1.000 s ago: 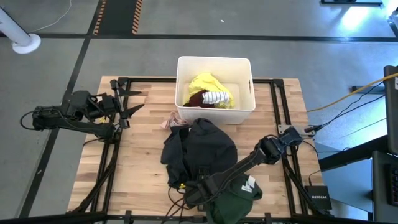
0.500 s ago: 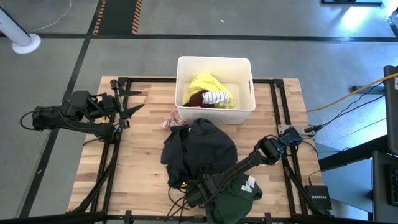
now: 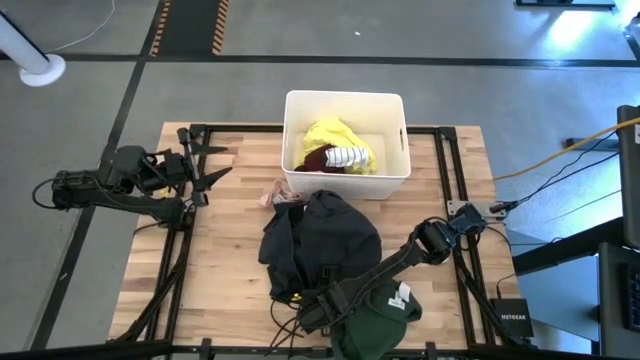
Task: Sort clothes
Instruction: Put the dark pink and white sock into the white bin
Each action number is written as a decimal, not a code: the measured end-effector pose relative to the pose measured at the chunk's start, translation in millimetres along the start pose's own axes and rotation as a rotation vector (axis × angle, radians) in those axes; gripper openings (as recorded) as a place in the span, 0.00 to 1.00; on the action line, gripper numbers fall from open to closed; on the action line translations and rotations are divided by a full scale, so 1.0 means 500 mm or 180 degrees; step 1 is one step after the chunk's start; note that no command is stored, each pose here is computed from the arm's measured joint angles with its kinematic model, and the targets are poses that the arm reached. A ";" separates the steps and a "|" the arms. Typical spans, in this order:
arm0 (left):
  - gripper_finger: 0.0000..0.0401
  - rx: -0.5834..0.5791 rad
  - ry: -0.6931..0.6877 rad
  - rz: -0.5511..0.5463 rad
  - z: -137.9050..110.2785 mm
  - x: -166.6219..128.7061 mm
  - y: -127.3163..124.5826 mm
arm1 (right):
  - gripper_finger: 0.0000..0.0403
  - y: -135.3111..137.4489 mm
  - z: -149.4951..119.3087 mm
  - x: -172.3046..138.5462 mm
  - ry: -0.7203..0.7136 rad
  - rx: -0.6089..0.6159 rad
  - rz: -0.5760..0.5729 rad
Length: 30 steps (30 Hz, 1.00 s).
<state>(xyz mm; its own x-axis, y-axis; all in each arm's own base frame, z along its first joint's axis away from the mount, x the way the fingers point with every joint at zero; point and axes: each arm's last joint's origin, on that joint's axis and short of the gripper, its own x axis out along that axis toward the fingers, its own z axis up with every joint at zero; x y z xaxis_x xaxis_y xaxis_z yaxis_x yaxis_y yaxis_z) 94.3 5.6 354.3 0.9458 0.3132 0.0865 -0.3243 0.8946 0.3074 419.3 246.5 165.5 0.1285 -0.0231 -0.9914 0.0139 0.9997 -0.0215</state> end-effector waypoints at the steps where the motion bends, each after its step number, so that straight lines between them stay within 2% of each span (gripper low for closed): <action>1: 0.55 0.0000 0.0000 0.0001 0.000 0.000 0.000 | 0.03 0.000 0.001 -0.007 0.0012 0.0000 0.0012; 5: 0.55 0.0000 -0.0001 -0.0002 0.000 0.000 0.000 | 0.07 0.002 0.010 -0.049 -0.0059 0.0005 0.0064; 12: 0.55 0.0000 0.0001 -0.0001 -0.001 0.000 0.000 | 0.02 -0.011 0.014 -0.149 -0.0502 0.0066 0.0049; 21: 0.55 -0.0001 -0.0002 -0.0001 0.000 0.001 0.000 | 0.06 -0.056 0.001 -0.280 -0.1227 0.0219 -0.0401; 30: 0.55 -0.0001 -0.0003 0.0001 0.000 0.001 0.000 | 0.05 -0.150 -0.021 -0.420 -0.1974 0.0654 -0.0911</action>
<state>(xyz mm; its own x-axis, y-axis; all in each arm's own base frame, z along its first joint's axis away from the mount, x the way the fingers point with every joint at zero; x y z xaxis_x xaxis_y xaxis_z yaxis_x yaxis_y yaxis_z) 94.7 5.6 354.1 0.9457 0.3130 0.0875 -0.3245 0.8947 0.3069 380.9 176.4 374.2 0.6315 -0.3473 -0.6933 0.3102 0.9326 -0.1846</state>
